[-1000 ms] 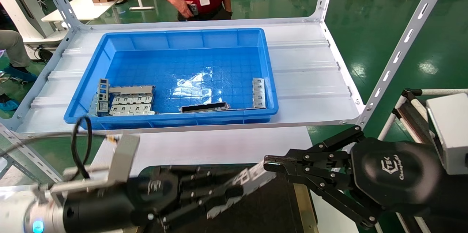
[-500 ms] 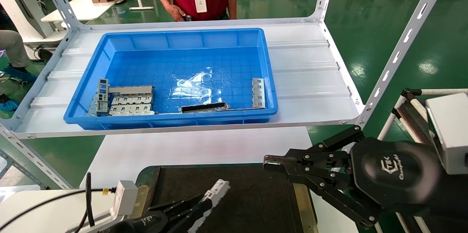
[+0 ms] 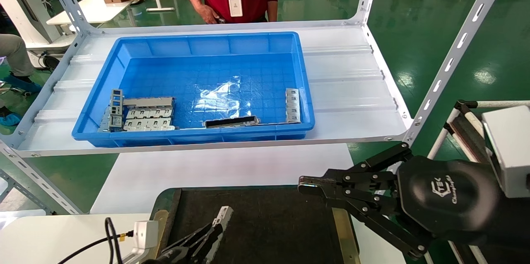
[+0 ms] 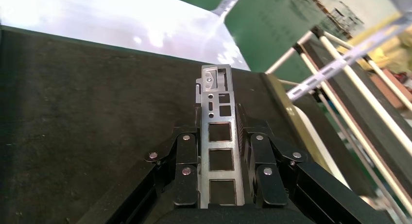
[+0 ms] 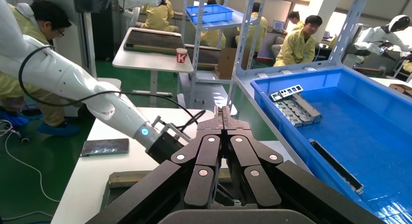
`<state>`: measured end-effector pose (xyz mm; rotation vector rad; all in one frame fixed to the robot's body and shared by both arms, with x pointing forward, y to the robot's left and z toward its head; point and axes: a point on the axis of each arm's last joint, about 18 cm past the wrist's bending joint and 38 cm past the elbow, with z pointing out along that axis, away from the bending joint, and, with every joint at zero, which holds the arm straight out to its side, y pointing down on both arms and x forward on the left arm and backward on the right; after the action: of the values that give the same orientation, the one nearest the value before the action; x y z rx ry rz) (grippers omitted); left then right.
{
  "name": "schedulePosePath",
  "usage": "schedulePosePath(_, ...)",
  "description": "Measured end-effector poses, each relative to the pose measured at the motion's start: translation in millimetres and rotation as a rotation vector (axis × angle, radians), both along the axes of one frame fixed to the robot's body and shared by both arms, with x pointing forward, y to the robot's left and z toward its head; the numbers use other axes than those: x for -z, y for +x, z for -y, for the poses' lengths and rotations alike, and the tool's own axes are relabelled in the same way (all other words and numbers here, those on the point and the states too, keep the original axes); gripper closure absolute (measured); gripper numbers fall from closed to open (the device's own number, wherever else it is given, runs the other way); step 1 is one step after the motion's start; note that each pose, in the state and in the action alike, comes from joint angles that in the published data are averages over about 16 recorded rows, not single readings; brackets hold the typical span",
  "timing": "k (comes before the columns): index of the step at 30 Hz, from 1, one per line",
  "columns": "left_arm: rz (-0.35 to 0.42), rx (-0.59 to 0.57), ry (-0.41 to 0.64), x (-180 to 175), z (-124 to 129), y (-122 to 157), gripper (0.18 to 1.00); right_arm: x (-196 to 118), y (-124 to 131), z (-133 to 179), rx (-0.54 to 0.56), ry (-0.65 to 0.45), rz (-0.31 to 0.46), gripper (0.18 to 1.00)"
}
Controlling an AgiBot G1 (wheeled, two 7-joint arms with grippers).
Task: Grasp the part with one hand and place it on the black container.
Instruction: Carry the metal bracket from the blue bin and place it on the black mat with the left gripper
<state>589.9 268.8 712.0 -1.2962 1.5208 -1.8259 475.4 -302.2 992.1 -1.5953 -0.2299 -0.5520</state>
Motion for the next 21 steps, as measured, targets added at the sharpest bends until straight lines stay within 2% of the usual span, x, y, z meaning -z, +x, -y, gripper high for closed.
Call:
schedulePosePath(10,-0.028,-0.121,-0.048,16.0,10.9,34.8,0.862,0.0,0.0,0.0,0.0,0.0,0.0,0.988)
schedulePosePath(21,-0.04,-0.185,-0.072,28.2,22.5,60.5,0.862,0.0,0.0,0.0,0.0,0.0,0.0,0.988)
